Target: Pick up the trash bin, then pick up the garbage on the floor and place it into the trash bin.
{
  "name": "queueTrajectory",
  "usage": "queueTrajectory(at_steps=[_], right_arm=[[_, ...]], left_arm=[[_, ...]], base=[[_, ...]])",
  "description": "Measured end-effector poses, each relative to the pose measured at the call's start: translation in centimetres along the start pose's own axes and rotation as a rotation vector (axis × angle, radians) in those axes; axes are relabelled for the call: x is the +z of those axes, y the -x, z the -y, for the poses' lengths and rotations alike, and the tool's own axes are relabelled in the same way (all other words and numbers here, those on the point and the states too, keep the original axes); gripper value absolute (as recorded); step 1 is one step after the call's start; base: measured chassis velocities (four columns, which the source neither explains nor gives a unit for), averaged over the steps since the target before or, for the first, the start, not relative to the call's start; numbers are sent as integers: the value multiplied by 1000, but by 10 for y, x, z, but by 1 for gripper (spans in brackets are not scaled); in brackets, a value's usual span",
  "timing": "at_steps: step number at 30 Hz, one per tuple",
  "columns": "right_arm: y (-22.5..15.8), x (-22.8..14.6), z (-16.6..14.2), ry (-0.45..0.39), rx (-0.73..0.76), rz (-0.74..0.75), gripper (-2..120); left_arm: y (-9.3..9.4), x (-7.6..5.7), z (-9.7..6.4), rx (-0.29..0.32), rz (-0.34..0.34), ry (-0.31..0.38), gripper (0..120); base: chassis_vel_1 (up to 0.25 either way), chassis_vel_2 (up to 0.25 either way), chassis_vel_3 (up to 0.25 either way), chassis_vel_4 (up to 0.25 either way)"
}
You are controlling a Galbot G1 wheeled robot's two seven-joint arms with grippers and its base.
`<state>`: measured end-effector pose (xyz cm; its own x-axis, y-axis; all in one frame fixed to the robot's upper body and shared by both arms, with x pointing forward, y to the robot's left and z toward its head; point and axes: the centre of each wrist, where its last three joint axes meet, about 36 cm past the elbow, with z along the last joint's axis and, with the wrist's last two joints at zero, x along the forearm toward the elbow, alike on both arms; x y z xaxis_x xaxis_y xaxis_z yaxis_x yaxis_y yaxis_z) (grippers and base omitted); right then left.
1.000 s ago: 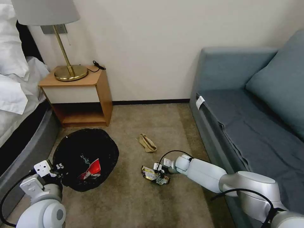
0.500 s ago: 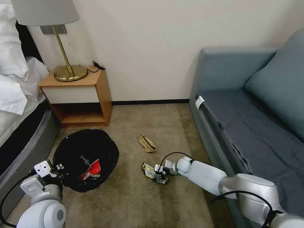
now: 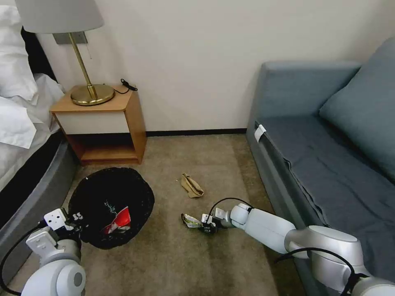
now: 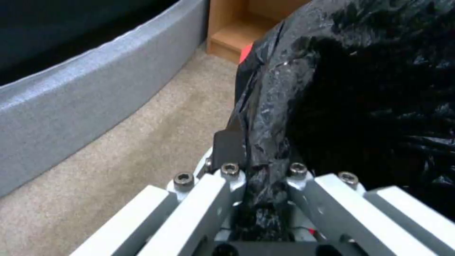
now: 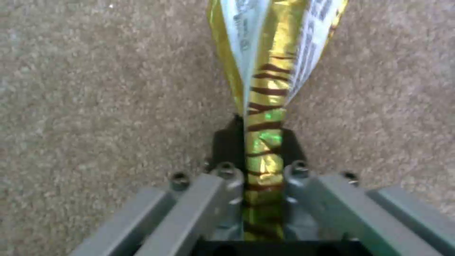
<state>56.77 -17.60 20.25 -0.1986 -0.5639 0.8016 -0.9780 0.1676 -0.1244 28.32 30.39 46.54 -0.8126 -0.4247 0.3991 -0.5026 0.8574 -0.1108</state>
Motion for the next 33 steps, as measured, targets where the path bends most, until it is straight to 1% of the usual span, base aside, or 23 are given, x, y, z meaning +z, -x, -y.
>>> queueTrajectory(at_steps=[1, 2, 9, 14, 17, 18, 22, 23, 27, 28, 31, 33], right_arm=[[0, 0, 0, 0, -2, 3, 1], [-1, 1, 1, -1, -5, 8, 0], [-6, 0, 3, 4, -6, 41, 0], [-23, -6, 14, 18, 14, 90, 0], [-45, -9, 26, 28, 52, 121, 0], [-45, -9, 26, 28, 52, 121, 0], [-93, -9, 56, 20, 132, 195, 0], [-93, -9, 56, 20, 132, 195, 0], [-128, -27, 74, 16, 209, 295, 0], [-128, -27, 74, 16, 209, 295, 0], [-142, -47, 77, 5, 263, 364, 0], [-151, -77, 68, 6, 286, 452, 0]], left_arm=[[0, 0, 0, 0, 0, 0, 2], [0, 0, 0, 0, 0, 0, 2], [1, 0, 1, 1, 0, 2, 2], [1, 0, 1, 3, 0, 5, 2], [2, 2, 3, 5, -3, 10, 2], [2, 2, 3, 5, -3, 10, 2], [1, 3, 6, 8, -7, 19, 2], [1, 3, 6, 8, -7, 19, 2], [0, 4, 7, 7, -11, 31, 2], [0, 4, 7, 7, -11, 31, 2], [0, 5, 7, 8, -13, 37, 2], [-1, 5, 8, 8, -11, 42, 2]], base=[[0, 0, 0, 0], [0, 0, 0, 0], [0, 0, 0, 0], [0, 0, 0, 0], [0, 0, 0, 0], [0, 0, 0, 0], [0, 0, 0, 0], [0, 0, 0, 0], [0, 0, 0, 0], [0, 0, 0, 0], [0, 0, 0, 0], [0, 0, 0, 0]])
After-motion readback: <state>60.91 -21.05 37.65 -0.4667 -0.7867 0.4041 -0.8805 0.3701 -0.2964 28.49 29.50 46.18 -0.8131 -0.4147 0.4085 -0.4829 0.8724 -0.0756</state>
